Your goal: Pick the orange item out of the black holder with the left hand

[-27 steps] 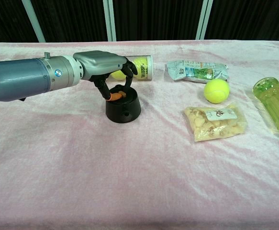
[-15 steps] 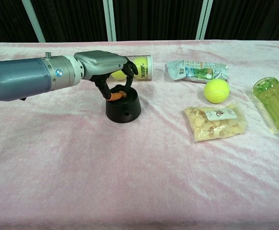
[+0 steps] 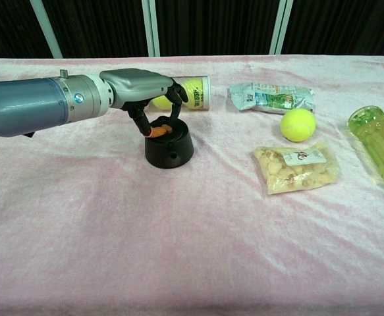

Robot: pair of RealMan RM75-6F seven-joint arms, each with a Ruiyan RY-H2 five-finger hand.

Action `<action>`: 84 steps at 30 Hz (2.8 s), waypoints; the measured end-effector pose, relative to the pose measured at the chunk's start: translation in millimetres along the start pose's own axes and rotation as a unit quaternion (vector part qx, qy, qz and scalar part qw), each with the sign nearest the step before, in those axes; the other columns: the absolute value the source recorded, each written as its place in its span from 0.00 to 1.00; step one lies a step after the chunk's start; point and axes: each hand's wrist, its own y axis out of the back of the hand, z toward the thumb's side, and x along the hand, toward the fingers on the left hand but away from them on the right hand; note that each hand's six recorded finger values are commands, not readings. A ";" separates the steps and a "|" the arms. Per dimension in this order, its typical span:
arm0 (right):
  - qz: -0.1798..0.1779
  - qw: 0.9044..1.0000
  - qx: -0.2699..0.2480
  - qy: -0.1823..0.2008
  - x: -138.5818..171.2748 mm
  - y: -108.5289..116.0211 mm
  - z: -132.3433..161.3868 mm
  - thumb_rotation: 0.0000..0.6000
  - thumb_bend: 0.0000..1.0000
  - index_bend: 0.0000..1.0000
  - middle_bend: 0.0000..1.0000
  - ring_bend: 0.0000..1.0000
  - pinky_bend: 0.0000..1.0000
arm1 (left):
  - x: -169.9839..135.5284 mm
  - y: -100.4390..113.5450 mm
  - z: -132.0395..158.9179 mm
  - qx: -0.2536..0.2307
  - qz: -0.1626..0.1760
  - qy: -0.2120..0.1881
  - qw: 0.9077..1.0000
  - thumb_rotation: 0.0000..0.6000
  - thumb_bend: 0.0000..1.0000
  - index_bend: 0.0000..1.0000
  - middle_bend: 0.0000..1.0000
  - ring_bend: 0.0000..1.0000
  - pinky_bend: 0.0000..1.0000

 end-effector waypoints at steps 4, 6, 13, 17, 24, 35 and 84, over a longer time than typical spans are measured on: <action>-0.001 1.000 0.000 0.000 0.0 0.2 -0.1 1.00 0.15 0.22 0.17 0.22 0.18 | 0.4 -1.2 0.8 0.002 -0.002 -0.001 1.000 1.00 0.45 0.58 0.13 0.00 0.00; -0.001 1.000 0.000 -0.001 -0.1 0.3 -0.5 1.00 0.15 0.22 0.17 0.22 0.18 | 0.7 -1.8 1.0 0.003 -0.003 -0.001 1.000 1.00 0.45 0.58 0.13 0.00 0.00; 0.000 1.000 -0.001 0.000 0.0 0.3 -0.2 1.00 0.15 0.22 0.17 0.22 0.18 | 0.4 -1.9 -0.2 0.005 -0.003 0.001 1.000 1.00 0.45 0.58 0.13 0.00 0.00; 0.000 1.000 -0.001 0.000 0.0 0.3 -0.2 1.00 0.15 0.22 0.17 0.22 0.18 | 0.3 -0.4 0.1 0.002 -0.001 0.001 1.000 1.00 0.45 0.58 0.13 0.00 0.00; -0.001 1.000 -0.002 0.000 0.1 0.6 -0.4 1.00 0.15 0.22 0.17 0.22 0.18 | 0.0 3.1 2.5 -0.005 0.003 -0.002 1.000 1.00 0.45 0.58 0.13 0.00 0.00; 0.000 1.000 -0.001 0.001 0.4 -0.1 0.1 1.00 0.15 0.22 0.17 0.22 0.18 | -11.2 49.1 1.5 -0.054 0.061 -0.009 0.997 1.00 0.45 0.58 0.14 0.00 0.00; -0.002 1.000 -0.008 -0.003 -0.3 1.0 -0.7 1.00 0.15 0.22 0.17 0.22 0.18 | -62.9 16.5 -105.6 -0.082 0.038 0.108 0.990 1.00 0.04 0.18 0.00 0.00 0.00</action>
